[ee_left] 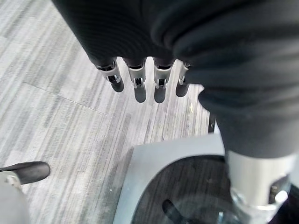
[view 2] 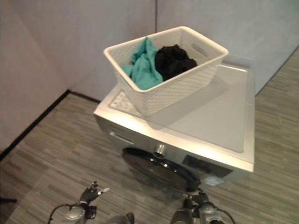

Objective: Grab the laundry basket,head to the washer,open it,put in the laundry and shut it.

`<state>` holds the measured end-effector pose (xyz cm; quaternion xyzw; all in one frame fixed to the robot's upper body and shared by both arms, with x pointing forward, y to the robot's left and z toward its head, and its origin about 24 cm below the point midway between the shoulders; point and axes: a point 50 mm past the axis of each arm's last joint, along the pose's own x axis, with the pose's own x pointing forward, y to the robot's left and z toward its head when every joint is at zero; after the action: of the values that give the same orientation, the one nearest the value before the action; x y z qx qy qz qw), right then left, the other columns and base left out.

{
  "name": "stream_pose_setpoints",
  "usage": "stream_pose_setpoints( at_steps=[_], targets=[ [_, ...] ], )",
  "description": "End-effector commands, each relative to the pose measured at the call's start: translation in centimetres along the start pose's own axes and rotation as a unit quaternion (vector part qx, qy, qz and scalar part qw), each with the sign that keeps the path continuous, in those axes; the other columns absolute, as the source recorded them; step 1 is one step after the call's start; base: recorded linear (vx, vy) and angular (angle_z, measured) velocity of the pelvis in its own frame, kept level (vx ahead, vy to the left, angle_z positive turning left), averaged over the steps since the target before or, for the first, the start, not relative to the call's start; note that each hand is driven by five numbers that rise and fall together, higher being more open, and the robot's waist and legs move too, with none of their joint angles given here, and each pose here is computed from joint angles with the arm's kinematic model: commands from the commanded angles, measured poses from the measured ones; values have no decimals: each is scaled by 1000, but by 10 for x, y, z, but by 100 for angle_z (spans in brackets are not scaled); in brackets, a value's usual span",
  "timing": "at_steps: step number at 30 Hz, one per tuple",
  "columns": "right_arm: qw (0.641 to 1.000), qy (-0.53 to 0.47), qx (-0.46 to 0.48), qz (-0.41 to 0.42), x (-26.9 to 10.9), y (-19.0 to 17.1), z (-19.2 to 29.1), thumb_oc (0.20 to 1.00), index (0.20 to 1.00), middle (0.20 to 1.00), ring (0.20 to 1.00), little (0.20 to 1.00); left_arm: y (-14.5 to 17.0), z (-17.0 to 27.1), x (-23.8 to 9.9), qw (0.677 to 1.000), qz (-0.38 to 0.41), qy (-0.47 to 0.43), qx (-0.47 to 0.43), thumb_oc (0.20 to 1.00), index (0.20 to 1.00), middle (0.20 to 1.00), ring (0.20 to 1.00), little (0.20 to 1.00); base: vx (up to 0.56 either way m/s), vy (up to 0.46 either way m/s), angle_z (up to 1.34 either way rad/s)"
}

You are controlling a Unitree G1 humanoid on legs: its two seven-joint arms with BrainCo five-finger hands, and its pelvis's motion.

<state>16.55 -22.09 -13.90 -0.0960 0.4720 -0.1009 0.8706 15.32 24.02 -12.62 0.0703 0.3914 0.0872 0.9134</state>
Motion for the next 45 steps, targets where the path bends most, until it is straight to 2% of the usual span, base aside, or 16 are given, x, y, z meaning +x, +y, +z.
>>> stream_pose_setpoints(
  at_steps=[1,7,10,11,15,23,34,39,45],
  targets=[
    [997,-77,-5,-10,3,-16,38,1000,1000,1000,1000,1000,1,3,-1,1000,-1,-13,-2,1000,1000,1000,1000,1000,-136,-75,-6],
    [979,-189,-72,2,-4,-12,96,1000,1000,1000,1000,1000,13,1,-4,999,21,-14,-21,1000,1000,1000,1000,1000,-165,-164,-20],
    [948,-279,-150,-17,-16,-16,143,1000,1000,1000,1000,1000,15,1,-4,999,30,-17,-30,1000,1000,1000,1000,1000,-170,-221,-26],
    [948,-279,-150,-17,-16,-16,143,1000,1000,1000,1000,1000,15,1,-4,999,30,-17,-30,1000,1000,1000,1000,1000,-132,-192,-27],
    [911,-356,-205,-23,-34,-21,181,1000,1000,1000,1000,1000,13,-7,-8,999,28,-9,-36,1000,1000,1000,1000,1000,-99,-112,-2],
    [893,-389,-228,5,-43,-4,187,1000,1000,1000,1000,1000,9,-25,-13,999,24,23,-36,1000,1000,1000,1000,1000,4,-14,10],
    [906,-375,-193,26,-39,15,178,1000,1000,1000,1000,1000,12,-29,-15,998,35,28,-51,1000,1000,1000,1000,1000,31,6,14],
    [907,-376,-190,27,-39,16,179,1000,1000,1000,1000,1000,12,-16,-11,997,39,1,-70,1000,1000,1000,1000,1000,-35,-12,14],
    [904,-378,-197,42,-39,36,195,1000,1000,1000,1000,1000,8,8,-6,995,22,-49,-81,1000,1000,1000,1000,1000,-72,17,21]
  ],
)
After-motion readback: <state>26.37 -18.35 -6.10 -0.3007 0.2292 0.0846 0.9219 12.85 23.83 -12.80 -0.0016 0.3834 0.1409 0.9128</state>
